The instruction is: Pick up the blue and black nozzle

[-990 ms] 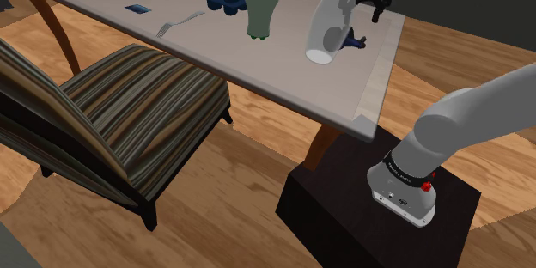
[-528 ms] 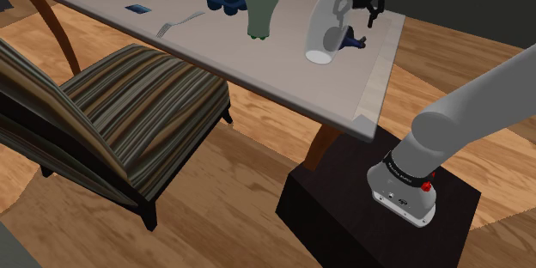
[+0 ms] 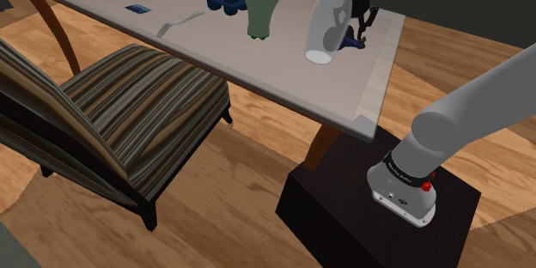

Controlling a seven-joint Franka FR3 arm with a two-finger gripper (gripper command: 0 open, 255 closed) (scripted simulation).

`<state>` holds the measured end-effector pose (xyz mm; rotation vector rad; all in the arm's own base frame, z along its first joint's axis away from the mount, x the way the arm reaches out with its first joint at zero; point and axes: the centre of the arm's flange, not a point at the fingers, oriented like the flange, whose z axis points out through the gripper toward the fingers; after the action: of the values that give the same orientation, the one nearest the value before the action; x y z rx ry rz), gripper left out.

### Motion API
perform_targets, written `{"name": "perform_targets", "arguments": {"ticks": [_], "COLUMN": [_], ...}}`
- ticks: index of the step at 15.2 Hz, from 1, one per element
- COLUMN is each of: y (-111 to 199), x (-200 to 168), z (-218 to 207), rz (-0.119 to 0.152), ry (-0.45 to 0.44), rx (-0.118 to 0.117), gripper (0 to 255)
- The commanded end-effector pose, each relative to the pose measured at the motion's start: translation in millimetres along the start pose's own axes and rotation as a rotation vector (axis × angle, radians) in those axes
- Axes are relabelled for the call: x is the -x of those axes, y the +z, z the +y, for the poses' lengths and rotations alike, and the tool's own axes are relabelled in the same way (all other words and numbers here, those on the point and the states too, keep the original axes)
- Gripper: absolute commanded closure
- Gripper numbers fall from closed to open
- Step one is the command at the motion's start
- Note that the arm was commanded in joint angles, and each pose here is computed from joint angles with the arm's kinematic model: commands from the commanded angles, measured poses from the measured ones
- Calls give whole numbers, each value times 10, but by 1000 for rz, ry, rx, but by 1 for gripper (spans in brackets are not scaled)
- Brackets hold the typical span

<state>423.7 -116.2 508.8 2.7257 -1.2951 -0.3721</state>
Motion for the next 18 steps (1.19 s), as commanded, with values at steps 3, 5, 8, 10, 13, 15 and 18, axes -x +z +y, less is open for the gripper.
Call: {"name": "perform_targets", "arguments": {"ticks": [3, 5, 8, 10, 13, 15, 18], "y": [6, 3, 7, -95, -248, -350, -503], "x": [-5, -4, -1, 18, 46, 64, 92], "z": [-1, 1, -1, 20, 50, 71, 102], "rz": [-1, -1, -1, -1, -1, -1, -1], "ry": [0, 0, 0, 0, 0, 0, 0], "rx": [1, 1, 1, 1, 1, 1, 1], "gripper": [255, 255, 255, 255, 255, 255, 255]}}
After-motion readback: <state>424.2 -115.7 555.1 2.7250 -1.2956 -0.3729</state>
